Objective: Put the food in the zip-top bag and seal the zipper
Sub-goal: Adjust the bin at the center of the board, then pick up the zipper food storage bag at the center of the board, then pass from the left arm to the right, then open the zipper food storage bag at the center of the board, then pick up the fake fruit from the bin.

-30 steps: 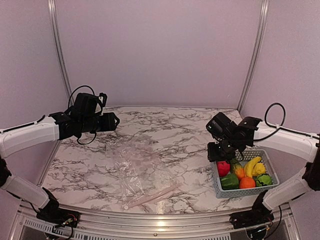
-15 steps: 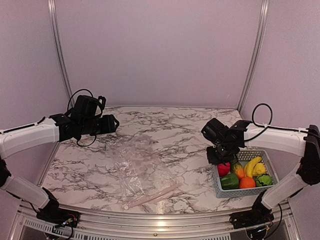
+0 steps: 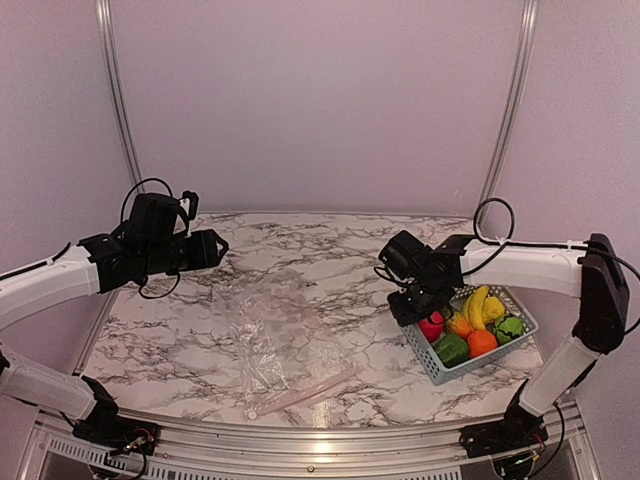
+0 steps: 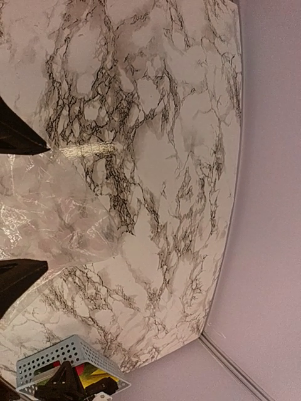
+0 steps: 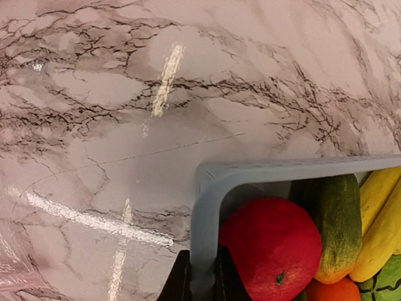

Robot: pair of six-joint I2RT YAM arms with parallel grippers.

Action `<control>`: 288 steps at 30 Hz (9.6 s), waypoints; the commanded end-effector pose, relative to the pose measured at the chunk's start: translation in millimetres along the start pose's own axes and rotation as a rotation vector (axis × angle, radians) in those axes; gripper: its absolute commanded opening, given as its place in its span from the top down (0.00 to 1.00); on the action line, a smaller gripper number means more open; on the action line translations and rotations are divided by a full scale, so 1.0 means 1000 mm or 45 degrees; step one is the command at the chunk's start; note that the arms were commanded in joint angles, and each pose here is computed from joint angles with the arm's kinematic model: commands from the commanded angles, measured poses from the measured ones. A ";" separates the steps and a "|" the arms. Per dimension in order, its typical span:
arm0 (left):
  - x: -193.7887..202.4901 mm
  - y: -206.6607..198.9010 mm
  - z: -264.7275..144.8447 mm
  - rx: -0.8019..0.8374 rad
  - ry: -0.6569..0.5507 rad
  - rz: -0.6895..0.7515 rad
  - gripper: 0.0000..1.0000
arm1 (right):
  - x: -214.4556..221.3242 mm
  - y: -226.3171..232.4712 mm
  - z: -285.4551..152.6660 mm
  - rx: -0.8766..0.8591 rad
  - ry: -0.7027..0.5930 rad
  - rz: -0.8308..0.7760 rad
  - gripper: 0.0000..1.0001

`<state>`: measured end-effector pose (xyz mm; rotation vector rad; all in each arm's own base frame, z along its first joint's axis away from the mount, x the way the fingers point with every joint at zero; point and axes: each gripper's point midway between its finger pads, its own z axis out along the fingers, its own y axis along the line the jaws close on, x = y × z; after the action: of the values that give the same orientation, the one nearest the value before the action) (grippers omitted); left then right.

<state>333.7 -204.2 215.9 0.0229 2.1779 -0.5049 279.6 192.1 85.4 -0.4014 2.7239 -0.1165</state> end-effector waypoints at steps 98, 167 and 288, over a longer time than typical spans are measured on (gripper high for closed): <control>0.255 -0.182 -0.001 0.042 0.422 1.407 0.43 | -0.121 -0.038 -0.139 -0.341 -0.602 0.508 0.33; 0.032 -0.181 -0.036 -0.032 -0.017 0.310 1.00 | -0.155 0.157 -0.171 -0.965 -0.435 0.120 0.58; 0.037 -0.136 -0.061 0.092 0.137 0.488 0.96 | -0.111 -0.026 0.059 -0.086 0.100 -0.178 0.61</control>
<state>235.2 -308.4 264.1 0.5001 2.1965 -0.3670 396.5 193.9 69.2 -0.6377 2.8022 -0.1121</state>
